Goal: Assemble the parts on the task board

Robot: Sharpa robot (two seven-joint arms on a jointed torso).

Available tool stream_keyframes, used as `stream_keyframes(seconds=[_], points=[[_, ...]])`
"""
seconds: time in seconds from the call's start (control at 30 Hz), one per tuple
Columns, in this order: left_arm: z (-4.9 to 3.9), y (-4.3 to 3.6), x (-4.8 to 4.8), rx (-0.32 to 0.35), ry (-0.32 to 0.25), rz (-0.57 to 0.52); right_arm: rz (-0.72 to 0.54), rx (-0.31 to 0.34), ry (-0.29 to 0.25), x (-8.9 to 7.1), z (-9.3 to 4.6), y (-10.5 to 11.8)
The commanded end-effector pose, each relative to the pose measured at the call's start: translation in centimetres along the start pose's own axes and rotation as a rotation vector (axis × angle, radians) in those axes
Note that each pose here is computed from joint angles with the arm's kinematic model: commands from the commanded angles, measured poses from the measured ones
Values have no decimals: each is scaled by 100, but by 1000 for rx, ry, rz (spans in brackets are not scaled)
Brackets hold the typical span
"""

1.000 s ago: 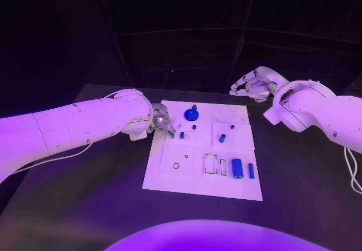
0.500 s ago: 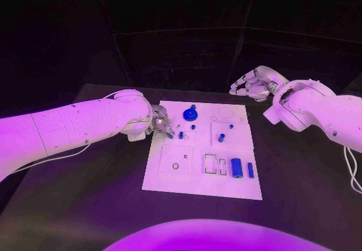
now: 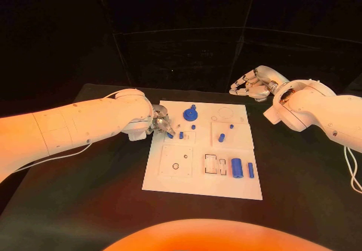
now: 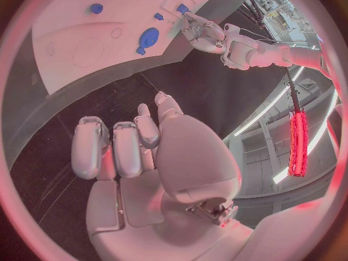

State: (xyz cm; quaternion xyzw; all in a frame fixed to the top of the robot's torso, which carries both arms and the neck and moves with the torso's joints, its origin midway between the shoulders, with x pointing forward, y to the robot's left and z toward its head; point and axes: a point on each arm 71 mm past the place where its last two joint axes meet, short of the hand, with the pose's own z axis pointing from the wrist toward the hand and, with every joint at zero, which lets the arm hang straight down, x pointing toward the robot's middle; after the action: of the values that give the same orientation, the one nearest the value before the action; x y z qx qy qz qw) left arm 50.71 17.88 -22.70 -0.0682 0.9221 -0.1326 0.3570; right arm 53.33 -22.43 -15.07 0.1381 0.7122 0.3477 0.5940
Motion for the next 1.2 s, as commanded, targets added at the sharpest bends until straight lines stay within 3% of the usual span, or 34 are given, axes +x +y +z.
stream_keyframes(seconds=[0.03, 0.8, 1.2], points=[[16, 33, 28, -32, 22, 22, -2, -10, -3, -7, 2, 20], [29, 27, 27, -40, 29, 28, -10, -3, 1, -12, -7, 8], [49, 30, -4, -43, 5, 12, -19, 1, -18, -27, -18, 9]])
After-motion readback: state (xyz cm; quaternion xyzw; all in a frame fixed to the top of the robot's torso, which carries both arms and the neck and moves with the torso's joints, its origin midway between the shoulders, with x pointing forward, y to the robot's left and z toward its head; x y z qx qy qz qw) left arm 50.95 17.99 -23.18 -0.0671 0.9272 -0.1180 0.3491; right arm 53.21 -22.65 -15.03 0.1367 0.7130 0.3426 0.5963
